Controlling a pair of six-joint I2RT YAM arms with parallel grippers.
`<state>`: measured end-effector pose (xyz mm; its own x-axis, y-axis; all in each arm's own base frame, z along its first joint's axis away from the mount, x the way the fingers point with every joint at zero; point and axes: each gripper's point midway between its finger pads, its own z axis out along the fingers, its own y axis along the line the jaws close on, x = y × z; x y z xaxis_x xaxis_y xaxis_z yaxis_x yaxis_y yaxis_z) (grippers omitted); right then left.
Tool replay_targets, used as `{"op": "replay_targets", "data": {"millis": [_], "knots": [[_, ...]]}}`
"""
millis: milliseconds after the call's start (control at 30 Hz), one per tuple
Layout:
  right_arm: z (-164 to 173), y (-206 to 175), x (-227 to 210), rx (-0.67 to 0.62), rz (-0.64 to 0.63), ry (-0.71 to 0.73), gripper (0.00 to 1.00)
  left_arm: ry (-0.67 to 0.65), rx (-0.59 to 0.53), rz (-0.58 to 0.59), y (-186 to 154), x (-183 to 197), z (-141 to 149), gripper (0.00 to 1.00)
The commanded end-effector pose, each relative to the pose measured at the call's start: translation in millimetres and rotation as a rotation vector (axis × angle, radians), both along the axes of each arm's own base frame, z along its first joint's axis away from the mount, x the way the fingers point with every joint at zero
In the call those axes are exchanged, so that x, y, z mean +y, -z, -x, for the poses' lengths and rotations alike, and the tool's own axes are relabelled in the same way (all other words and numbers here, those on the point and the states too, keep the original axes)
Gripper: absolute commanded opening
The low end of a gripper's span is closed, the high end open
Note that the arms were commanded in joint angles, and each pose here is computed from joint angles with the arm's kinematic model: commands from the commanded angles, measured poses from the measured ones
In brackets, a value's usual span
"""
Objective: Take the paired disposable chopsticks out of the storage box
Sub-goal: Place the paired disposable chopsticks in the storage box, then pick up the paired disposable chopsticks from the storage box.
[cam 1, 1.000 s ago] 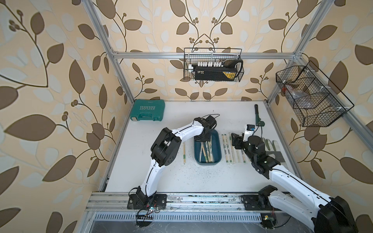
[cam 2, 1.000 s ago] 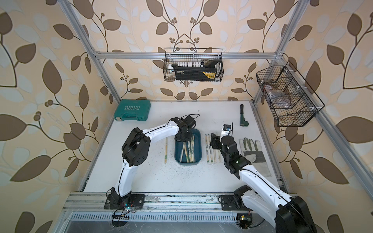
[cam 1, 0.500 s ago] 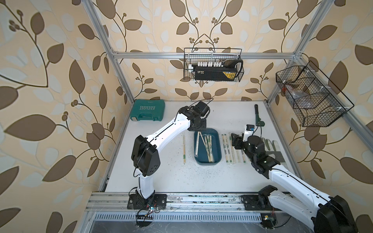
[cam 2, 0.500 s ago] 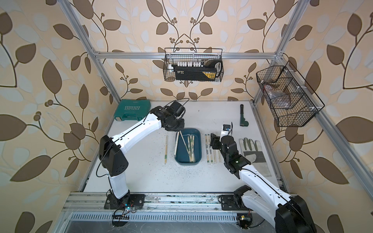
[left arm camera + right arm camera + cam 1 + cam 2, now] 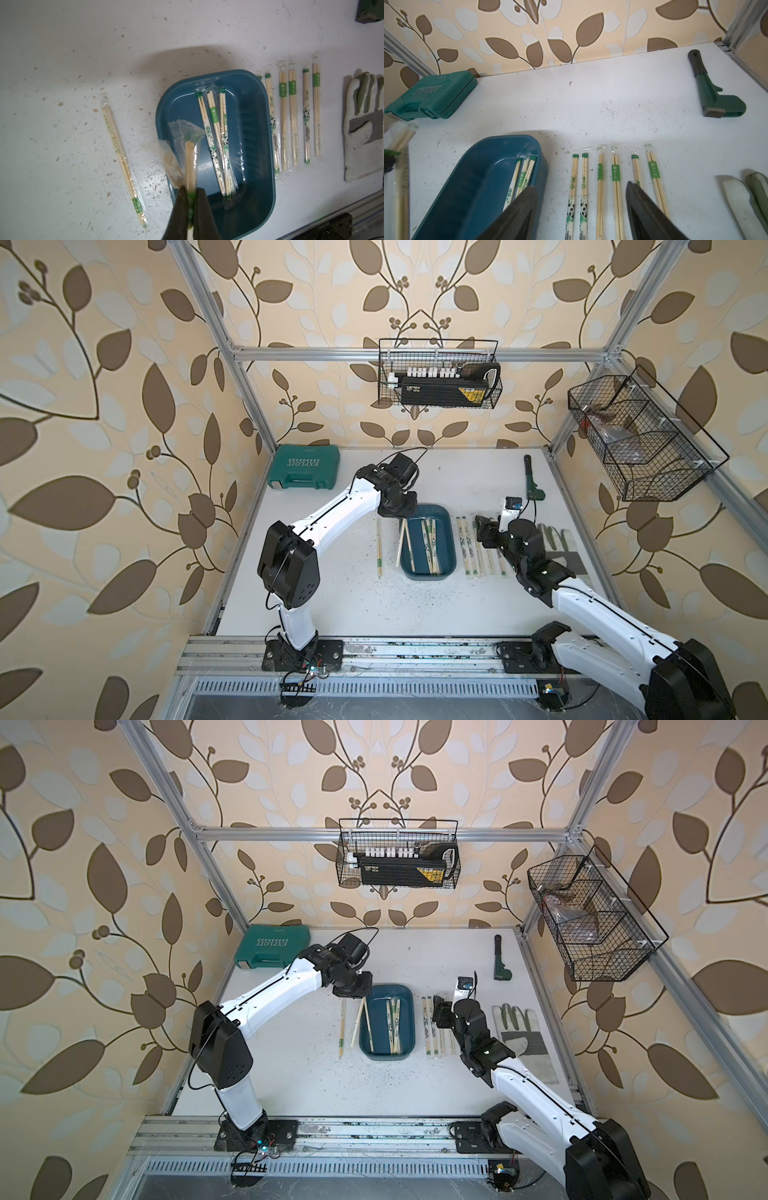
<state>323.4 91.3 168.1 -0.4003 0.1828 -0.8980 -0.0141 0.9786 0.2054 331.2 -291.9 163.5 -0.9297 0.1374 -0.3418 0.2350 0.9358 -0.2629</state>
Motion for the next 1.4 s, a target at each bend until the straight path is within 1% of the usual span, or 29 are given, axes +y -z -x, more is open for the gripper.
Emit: {"op": "replay_targets", "data": {"millis": [0, 33, 167, 233, 300, 333, 367, 400, 433, 467, 500, 567, 633, 667, 733, 833, 900, 967, 1067, 1200, 1267, 1333, 1367], "knots": [[-3, -6, 0, -0.011, 0.007, -0.001, 0.70, 0.033, -0.025, 0.042, -3, -19, -8, 0.22], [-2, -6, 0, -0.012, 0.006, -0.002, 0.70, 0.032, -0.024, 0.033, 1, -20, -9, 0.26], [-2, -6, 0, -0.011, 0.006, -0.003, 0.70, 0.028, -0.017, 0.007, 14, -19, -11, 0.29], [-2, -6, 1, -0.011, 0.004, -0.005, 0.70, 0.026, -0.026, 0.001, 15, -17, -11, 0.19], [-3, -5, 1, -0.010, 0.003, -0.005, 0.70, 0.021, -0.043, 0.000, 14, -15, -12, 0.19], [-3, -6, 1, -0.011, 0.002, -0.007, 0.70, 0.022, -0.044, -0.003, 14, -15, -12, 0.22], [-3, -5, 2, -0.009, 0.003, -0.007, 0.70, 0.024, -0.037, -0.004, 14, -15, -12, 0.28], [-3, -5, 2, -0.009, 0.001, -0.009, 0.70, 0.034, -0.024, 0.000, 14, -18, -10, 0.36], [-3, -5, 2, -0.008, 0.000, -0.008, 0.70, 0.050, -0.013, -0.004, 15, -22, -7, 0.39], [-3, -5, 3, -0.008, 0.000, -0.010, 0.70, 0.071, -0.006, -0.015, 15, -28, -3, 0.41], [-3, -5, 2, -0.007, 0.001, -0.009, 0.70, 0.091, 0.003, -0.033, 15, -33, 2, 0.48], [-3, -5, 2, -0.006, 0.001, -0.009, 0.70, 0.105, 0.048, -0.072, 21, -39, 11, 0.57], [-3, -5, 3, -0.006, 0.001, -0.011, 0.70, 0.095, 0.100, -0.112, 35, -41, 20, 0.63], [-3, -4, 3, -0.006, 0.001, -0.011, 0.70, 0.083, 0.113, -0.122, 42, -41, 22, 0.64], [-3, -5, 2, -0.007, 0.002, -0.010, 0.70, 0.059, 0.146, -0.124, 61, -45, 26, 0.62], [-4, -4, 3, -0.003, 0.002, -0.013, 0.70, 0.033, 0.150, -0.151, 84, -49, 26, 0.56], [-4, -4, 3, -0.003, 0.002, -0.011, 0.70, 0.012, 0.162, -0.176, 96, -48, 26, 0.55], [-4, -4, 3, -0.002, 0.001, -0.014, 0.70, 0.001, 0.158, -0.199, 106, -46, 24, 0.54], [-4, -5, 4, -0.003, -0.001, -0.016, 0.70, -0.011, 0.156, -0.232, 119, -43, 20, 0.45], [-3, -4, 4, 0.000, 0.000, -0.016, 0.70, -0.023, 0.160, -0.267, 130, -38, 18, 0.45], [-3, -4, 4, -0.002, 0.000, -0.017, 0.70, -0.026, 0.159, -0.278, 133, -36, 17, 0.43], [-3, -4, 4, -0.001, -0.001, -0.017, 0.70, -0.025, 0.157, -0.284, 137, -36, 16, 0.31], [-3, -4, 4, -0.002, -0.001, -0.018, 0.70, -0.026, 0.158, -0.287, 139, -36, 16, 0.31]]}}
